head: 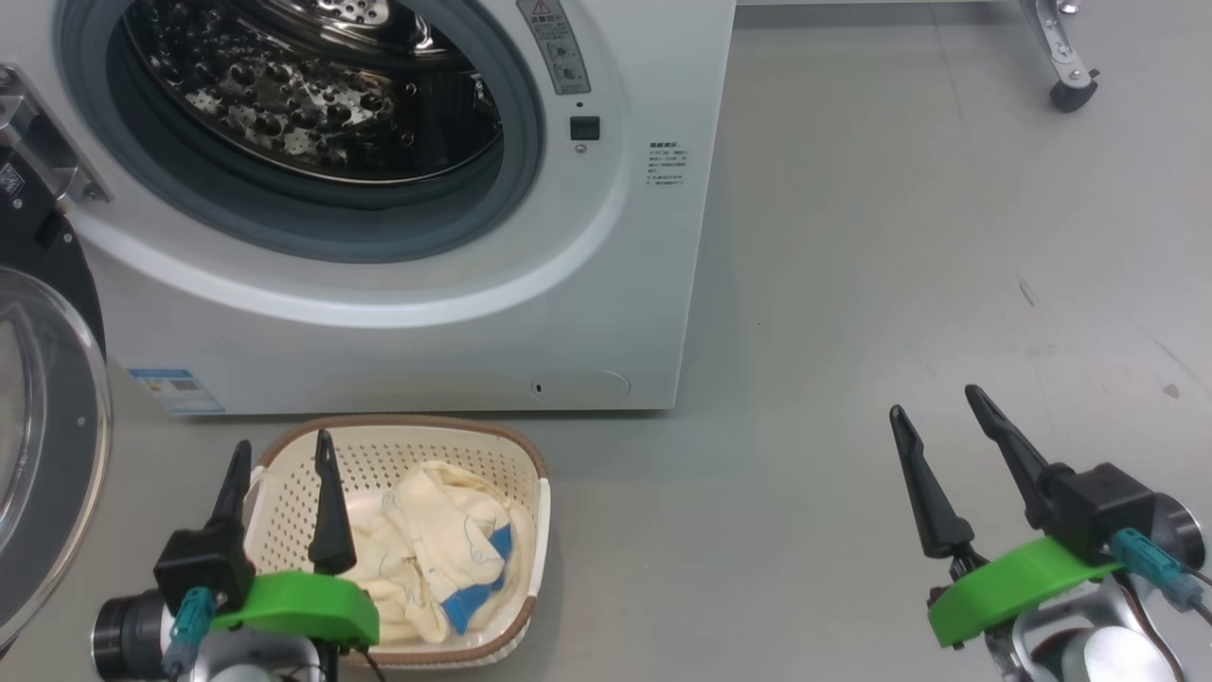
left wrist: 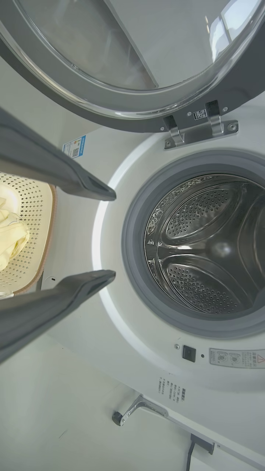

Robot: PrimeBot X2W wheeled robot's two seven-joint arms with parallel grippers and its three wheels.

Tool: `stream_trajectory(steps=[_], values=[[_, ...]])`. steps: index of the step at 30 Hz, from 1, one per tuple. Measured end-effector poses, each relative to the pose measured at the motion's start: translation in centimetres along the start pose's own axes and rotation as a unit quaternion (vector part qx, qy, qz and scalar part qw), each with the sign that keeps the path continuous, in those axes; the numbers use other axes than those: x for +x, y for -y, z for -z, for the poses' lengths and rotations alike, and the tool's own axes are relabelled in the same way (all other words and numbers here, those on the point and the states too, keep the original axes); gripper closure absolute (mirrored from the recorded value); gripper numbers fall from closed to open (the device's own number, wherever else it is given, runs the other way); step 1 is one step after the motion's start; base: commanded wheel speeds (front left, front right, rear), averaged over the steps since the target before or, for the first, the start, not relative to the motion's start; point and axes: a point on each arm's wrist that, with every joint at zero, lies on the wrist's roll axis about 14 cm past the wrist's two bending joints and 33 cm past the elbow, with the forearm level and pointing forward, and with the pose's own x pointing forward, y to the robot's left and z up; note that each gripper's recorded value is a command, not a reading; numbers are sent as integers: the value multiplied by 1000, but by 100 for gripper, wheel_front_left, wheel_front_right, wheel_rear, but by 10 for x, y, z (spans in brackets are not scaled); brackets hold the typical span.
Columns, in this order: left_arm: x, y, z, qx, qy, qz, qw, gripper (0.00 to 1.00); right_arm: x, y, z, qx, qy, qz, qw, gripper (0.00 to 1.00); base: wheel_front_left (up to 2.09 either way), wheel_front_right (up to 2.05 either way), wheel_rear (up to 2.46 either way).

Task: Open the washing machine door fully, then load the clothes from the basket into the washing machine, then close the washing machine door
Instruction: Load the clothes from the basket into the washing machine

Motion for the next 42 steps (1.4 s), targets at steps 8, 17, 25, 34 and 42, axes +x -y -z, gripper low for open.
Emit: stream_trajectory(steps=[8, 17, 25, 34, 42], values=[[2, 8, 13, -5, -18, 17, 1000, 0, 0, -1, 3, 1, -5, -1, 1000, 0, 0, 0, 0], [22, 25, 64, -27, -112, 63, 991, 0, 4, -1, 17, 6, -25, -1, 1000, 0, 0, 0, 0], [55, 36, 115, -31, -183, 90, 978, 0, 29, 6, 25, 4, -32, 3, 999, 0, 0, 0, 0], [73, 42, 210, -79, -344, 85, 932, 0, 56, 20, 60, 2, -59, 14, 998, 0, 0, 0, 0], [95, 33, 282, -121, -434, 57, 891, 0, 86, 19, 103, 5, -81, 2, 997, 0, 0, 0, 0]])
